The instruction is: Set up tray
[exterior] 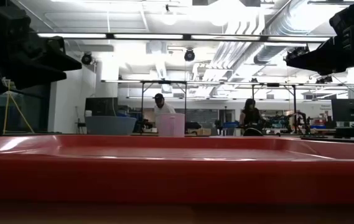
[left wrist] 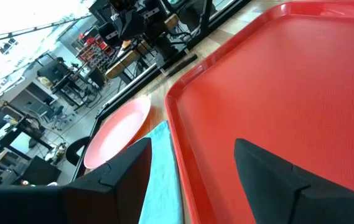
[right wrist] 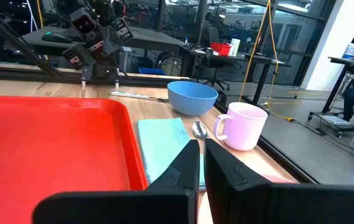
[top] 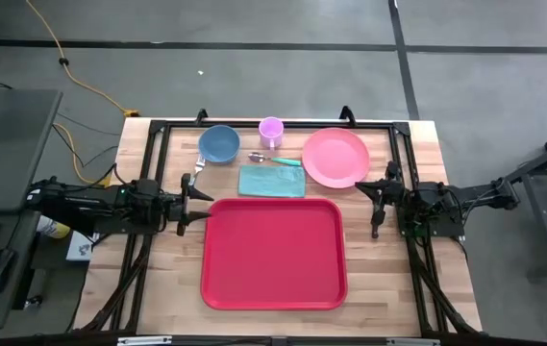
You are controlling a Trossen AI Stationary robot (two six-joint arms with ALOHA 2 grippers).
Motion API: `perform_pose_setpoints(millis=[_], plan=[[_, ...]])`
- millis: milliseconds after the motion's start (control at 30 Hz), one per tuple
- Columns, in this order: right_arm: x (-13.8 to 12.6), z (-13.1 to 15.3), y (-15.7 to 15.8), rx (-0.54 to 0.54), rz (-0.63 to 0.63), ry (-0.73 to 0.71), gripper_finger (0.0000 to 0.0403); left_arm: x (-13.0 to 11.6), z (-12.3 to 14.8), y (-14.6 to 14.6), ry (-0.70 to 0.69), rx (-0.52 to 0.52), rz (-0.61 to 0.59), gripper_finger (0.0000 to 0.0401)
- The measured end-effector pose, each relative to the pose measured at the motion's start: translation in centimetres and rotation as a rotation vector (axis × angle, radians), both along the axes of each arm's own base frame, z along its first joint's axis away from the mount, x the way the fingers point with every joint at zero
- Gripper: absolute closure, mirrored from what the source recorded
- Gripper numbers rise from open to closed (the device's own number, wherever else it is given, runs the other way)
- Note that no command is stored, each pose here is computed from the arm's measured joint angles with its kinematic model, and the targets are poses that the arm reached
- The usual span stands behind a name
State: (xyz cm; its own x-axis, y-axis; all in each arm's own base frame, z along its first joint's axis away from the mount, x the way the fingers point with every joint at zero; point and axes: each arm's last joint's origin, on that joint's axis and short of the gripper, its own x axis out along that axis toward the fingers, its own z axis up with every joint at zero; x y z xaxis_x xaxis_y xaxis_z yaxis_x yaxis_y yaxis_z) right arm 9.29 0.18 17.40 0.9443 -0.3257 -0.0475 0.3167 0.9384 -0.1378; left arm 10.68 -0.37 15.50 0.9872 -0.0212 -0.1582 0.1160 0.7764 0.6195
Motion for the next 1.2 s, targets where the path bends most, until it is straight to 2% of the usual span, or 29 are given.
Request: perform_pose_setpoints(millis=[967, 1033, 1200], plan=[[0.0, 0.0, 0.0, 0.0, 0.0, 0.0, 0.0402, 0.0, 0.0, -0.01, 0.0, -0.01, -0.003, 0.0139], [0.0, -0.01, 0.0, 0.0, 0.0, 0.001, 0.0402, 0.0, 0.0, -0.01, 0.001, -0.068, 0.006, 0.0139], [0.0, 0.01, 0.0, 0.0, 0.0, 0.0, 0.0402, 0.0, 0.0, -0.01, 0.008, -0.331, 0.048, 0.0139]])
